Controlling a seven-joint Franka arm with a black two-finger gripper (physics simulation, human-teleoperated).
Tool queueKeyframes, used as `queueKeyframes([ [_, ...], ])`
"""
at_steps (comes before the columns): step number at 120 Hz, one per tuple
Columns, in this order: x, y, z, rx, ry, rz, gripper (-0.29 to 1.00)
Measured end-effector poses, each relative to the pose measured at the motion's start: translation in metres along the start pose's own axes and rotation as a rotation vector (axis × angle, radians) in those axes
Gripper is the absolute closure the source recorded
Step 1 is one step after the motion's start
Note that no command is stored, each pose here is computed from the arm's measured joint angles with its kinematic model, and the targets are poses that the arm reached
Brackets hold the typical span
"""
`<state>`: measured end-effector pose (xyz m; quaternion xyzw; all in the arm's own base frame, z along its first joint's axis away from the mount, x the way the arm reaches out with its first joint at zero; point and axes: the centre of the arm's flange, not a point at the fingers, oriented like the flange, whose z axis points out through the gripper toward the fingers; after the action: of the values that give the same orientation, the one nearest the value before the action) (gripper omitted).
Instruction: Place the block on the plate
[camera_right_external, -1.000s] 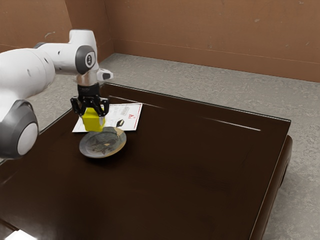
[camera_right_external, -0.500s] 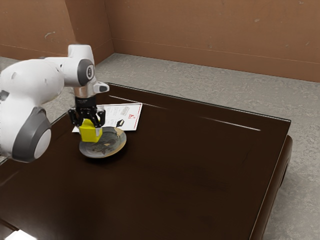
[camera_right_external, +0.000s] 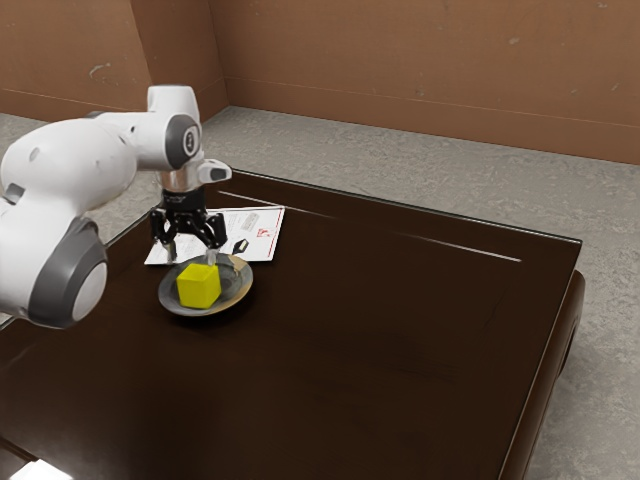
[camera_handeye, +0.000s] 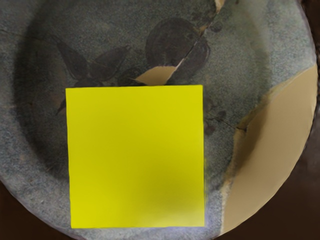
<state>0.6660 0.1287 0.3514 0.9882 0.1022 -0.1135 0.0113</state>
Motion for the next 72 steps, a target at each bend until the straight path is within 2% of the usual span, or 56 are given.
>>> queueKeyframes([
  [10,-0.006,0.025,-0.033,-0.020,0.049,0.061,0.04],
  [20,-0.030,0.091,-0.078,-0.034,0.105,0.210,0.03],
  [31,-0.062,0.156,-0.110,-0.019,0.139,0.361,0.02],
  [47,-0.107,0.209,-0.146,0.006,0.182,0.535,0.01],
  [56,-0.132,0.216,-0.173,0.016,0.204,0.619,0.01],
  [72,-0.155,0.183,-0.209,0.035,0.217,0.698,0.00],
])
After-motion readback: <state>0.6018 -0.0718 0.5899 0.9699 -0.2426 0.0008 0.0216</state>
